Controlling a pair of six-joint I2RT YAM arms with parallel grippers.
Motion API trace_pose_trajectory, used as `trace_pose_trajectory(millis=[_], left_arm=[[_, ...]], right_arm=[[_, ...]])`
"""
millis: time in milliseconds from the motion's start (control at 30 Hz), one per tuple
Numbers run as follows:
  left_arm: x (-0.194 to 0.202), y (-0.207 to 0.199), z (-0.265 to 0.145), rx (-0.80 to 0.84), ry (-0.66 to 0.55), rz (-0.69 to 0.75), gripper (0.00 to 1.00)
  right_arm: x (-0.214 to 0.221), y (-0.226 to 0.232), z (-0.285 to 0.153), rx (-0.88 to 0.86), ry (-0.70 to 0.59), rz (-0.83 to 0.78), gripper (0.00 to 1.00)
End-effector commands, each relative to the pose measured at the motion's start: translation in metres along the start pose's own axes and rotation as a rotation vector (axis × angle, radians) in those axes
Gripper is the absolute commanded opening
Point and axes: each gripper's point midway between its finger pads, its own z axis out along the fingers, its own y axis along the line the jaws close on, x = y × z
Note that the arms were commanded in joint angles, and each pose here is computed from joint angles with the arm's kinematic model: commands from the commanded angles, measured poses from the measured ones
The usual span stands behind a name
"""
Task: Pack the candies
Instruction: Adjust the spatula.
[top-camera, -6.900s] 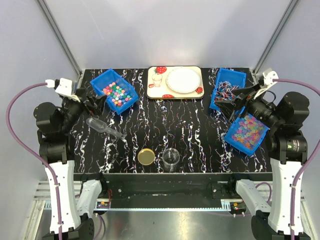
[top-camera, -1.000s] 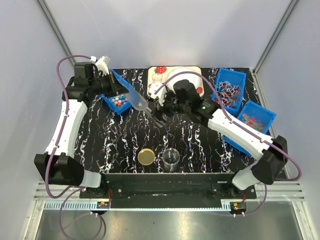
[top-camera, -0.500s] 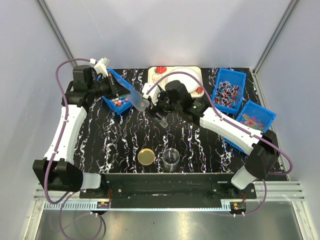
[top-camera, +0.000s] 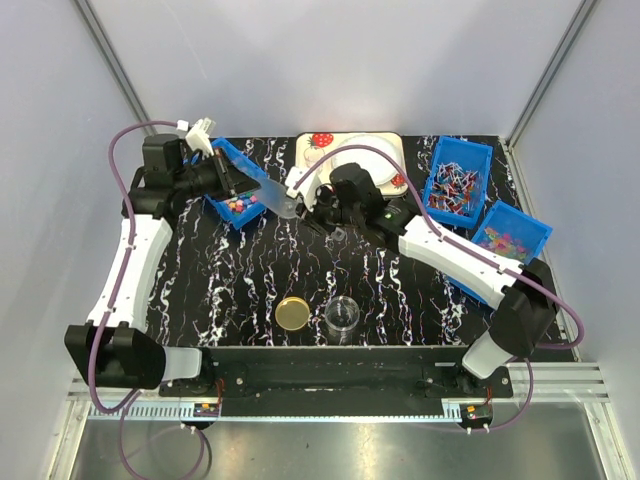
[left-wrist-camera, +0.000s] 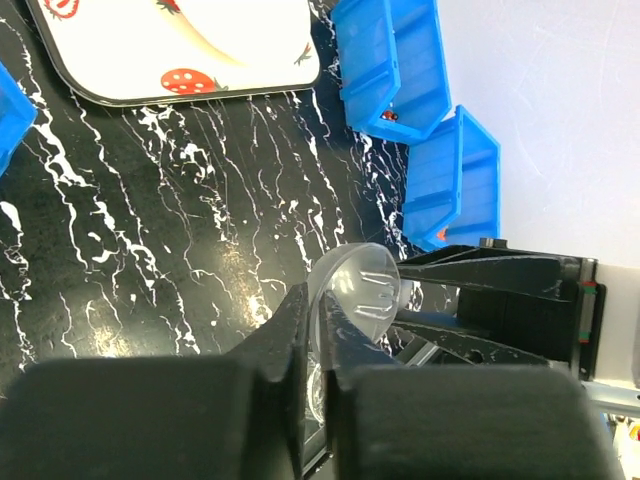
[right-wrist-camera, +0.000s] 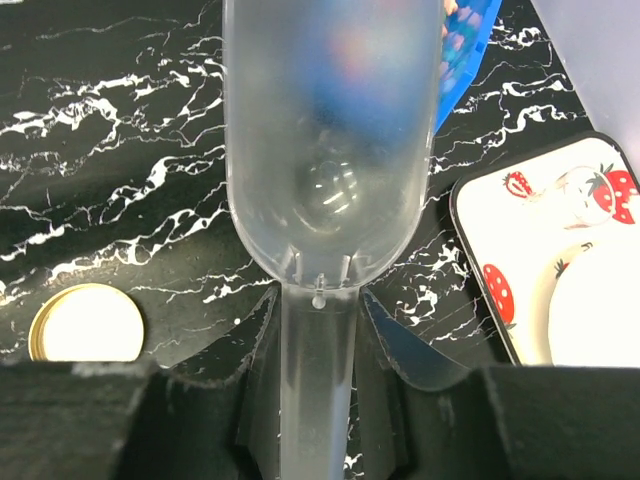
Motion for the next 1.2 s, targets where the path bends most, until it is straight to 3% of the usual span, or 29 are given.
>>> trace_pose_trajectory(millis=[0, 33, 67, 167, 433, 600, 900, 1067, 1167], left_arm=[[-0.013, -0.024, -0.015, 0.072, -0.067, 0.062, 0.21], [-0.014, -0.025, -0.016, 0.072, -0.072, 0.075, 0.26], [-0.015, -0.024, -0.018, 0.07, -0.075, 0.082, 0.4], [-0.022, -0.023, -0.019, 0.06, -0.081, 0.131, 0.64], [-0.048, -0.016, 0.001, 0.114, -0.027, 0.381, 0.94], [-0.022, -0.034, 0.02, 0.33, 0.07, 0.426, 0.99], [0.042, -0.057, 0.021, 0.393, 0.099, 0.634, 0.99], [0.045, -0.056, 0.026, 0.377, 0.108, 0.566, 0.99], [0.043, -0.058, 0.029, 0.387, 0.124, 0.512, 0.99]], right_arm=[[-0.016, 0.007, -0.012, -0.029, -0.044, -0.052, 0.04], [-0.014, 0.01, -0.015, -0.039, -0.032, -0.056, 0.03], [-0.014, 0.009, -0.018, -0.039, -0.029, -0.07, 0.02], [-0.011, 0.013, -0.035, -0.048, -0.016, -0.095, 0.02], [0.022, 0.032, -0.1, -0.127, 0.111, -0.199, 0.03], [0.036, 0.024, -0.12, -0.196, 0.104, -0.118, 0.0], [0.052, 0.029, -0.115, -0.275, 0.119, -0.054, 0.0], [0.046, -0.002, -0.108, -0.089, 0.083, -0.058, 0.0], [0.051, -0.004, -0.111, -0.075, 0.107, -0.066, 0.0]])
